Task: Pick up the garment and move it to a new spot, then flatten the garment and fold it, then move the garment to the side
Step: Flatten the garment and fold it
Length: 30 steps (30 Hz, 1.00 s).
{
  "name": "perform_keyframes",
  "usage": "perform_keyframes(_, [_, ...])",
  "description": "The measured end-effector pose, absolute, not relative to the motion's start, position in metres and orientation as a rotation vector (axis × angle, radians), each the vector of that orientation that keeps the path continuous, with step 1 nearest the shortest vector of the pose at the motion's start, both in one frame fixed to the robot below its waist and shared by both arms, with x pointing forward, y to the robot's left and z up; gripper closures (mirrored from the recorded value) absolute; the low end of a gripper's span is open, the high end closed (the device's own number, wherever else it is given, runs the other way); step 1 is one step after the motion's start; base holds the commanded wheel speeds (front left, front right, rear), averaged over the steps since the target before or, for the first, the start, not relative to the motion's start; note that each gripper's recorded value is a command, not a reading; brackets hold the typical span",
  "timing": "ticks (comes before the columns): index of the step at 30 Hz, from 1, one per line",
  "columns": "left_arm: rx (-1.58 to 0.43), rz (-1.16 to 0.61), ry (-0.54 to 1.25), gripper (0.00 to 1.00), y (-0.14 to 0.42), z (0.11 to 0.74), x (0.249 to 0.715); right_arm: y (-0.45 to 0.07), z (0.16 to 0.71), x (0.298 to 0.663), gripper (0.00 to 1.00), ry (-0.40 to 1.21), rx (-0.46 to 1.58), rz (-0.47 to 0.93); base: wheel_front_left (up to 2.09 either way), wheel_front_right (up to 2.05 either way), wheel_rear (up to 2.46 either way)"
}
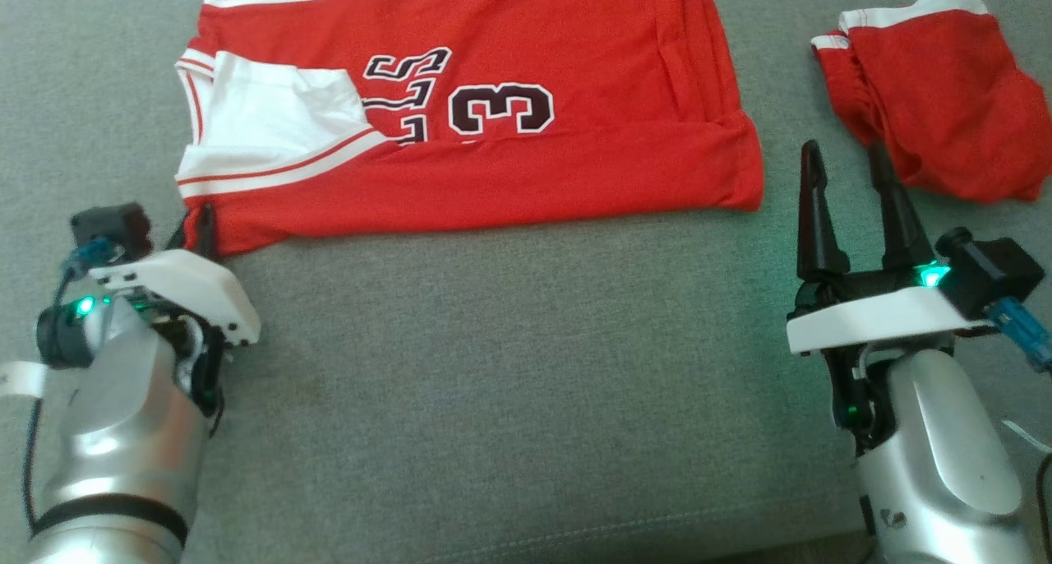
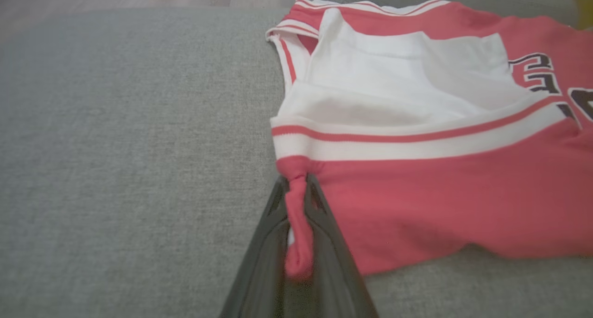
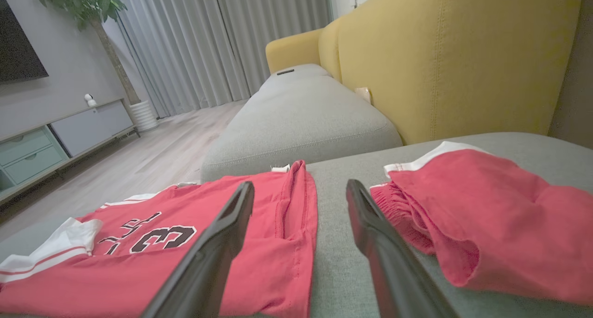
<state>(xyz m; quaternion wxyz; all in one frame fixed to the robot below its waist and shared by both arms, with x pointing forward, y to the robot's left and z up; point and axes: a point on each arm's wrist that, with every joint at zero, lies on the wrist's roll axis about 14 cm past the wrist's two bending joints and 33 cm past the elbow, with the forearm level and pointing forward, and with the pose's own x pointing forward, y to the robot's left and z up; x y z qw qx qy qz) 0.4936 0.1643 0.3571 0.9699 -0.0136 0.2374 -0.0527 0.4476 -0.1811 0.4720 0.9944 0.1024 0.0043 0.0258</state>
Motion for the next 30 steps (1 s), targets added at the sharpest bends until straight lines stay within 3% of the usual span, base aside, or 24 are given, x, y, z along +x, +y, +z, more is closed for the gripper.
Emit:
perform_keyframes(4, [-0.042,-0.107,0.426,1.0,0.161,0.37,0.496,-0.177,0.461,0.446,0.0,0.061,0.203,0.061,0.0,0.0,0.0])
perform_keyframes(12, [-0.093,-0.132,0.153,1.0,0.151,0.443,0.508,-0.167,0.437,0.455,0.0,0.172,0.178,0.082,0.0,0.0,0.0])
perform_keyframes(18, [-0.09,-0.138,0.153,1.0,0.155,0.438,0.484,-0.159,0.408,0.466,0.0,0.314,0.193,0.089,0.0,0.0,0.0])
perform_keyframes(30, [-0.076,-0.157,0.141,1.0,0.153,0.439,0.485,-0.151,0.365,0.47,0.0,0.527,0.175,0.103,0.0,0.0,0.0])
